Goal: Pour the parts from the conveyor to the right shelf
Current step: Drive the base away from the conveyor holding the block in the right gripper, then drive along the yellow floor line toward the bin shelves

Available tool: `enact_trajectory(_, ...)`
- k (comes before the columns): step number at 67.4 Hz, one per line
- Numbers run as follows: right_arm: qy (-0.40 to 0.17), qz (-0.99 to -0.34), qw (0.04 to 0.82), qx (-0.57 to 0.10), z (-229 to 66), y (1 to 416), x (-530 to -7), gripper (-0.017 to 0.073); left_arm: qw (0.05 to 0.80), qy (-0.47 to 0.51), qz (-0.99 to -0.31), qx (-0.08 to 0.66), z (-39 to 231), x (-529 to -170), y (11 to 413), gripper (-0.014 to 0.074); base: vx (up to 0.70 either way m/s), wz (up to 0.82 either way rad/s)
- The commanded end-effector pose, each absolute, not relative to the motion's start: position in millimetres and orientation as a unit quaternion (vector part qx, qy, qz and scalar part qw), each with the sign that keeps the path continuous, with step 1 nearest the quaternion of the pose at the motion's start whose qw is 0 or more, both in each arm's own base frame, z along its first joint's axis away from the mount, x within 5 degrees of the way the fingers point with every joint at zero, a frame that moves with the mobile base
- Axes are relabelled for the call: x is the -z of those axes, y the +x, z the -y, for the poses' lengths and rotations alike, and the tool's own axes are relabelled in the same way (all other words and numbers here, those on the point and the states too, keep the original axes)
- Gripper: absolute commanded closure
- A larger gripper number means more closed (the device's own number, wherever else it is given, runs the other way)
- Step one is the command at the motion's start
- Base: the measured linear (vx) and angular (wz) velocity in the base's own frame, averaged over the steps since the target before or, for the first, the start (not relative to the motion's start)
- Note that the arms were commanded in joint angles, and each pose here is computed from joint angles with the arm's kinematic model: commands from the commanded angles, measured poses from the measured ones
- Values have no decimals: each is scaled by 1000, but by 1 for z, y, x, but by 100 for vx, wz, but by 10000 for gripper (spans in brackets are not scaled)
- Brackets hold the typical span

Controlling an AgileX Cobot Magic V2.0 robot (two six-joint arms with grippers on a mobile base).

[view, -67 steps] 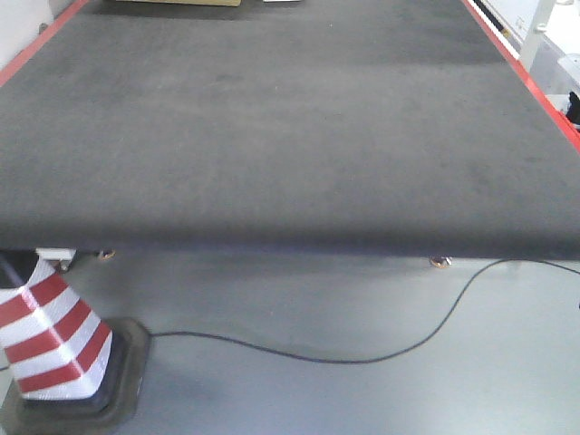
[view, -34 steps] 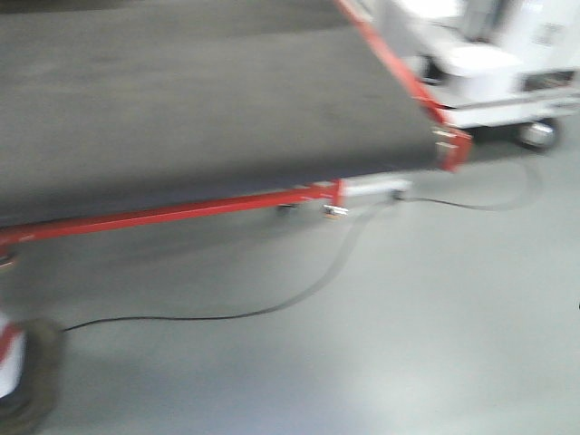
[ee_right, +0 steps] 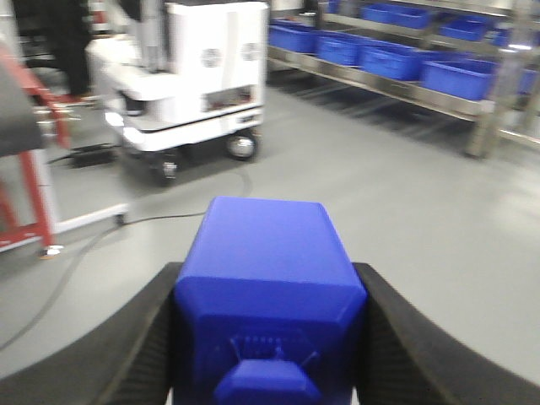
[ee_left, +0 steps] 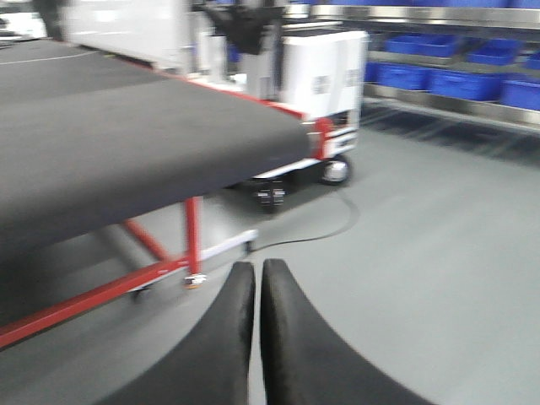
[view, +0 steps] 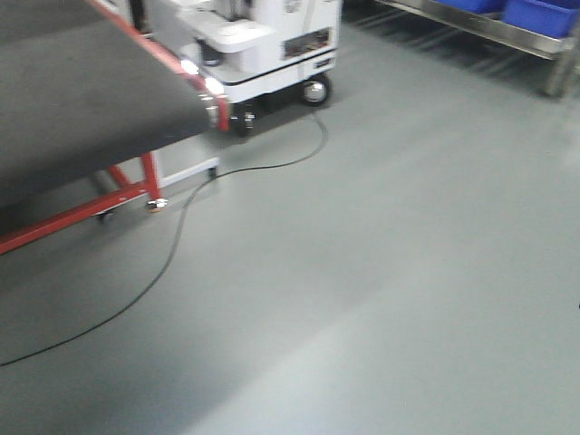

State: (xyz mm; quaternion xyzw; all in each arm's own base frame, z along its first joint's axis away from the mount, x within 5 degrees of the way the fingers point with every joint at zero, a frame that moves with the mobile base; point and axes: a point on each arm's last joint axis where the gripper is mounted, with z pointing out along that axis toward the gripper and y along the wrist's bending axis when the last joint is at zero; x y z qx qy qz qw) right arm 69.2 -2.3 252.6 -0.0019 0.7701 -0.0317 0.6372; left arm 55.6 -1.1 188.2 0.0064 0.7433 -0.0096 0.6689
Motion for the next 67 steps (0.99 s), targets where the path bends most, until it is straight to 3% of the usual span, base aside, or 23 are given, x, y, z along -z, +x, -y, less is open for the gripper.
enact_trajectory(1,-1,-735,676,43,4,70,-270,564,703,6,-711,16,2,-201,55,600,-20,-69)
enact_trajectory(67,-1,-735,677,43,4,70,-270,564,703,6,-711,16,2,-201,55,600,-12,-68)
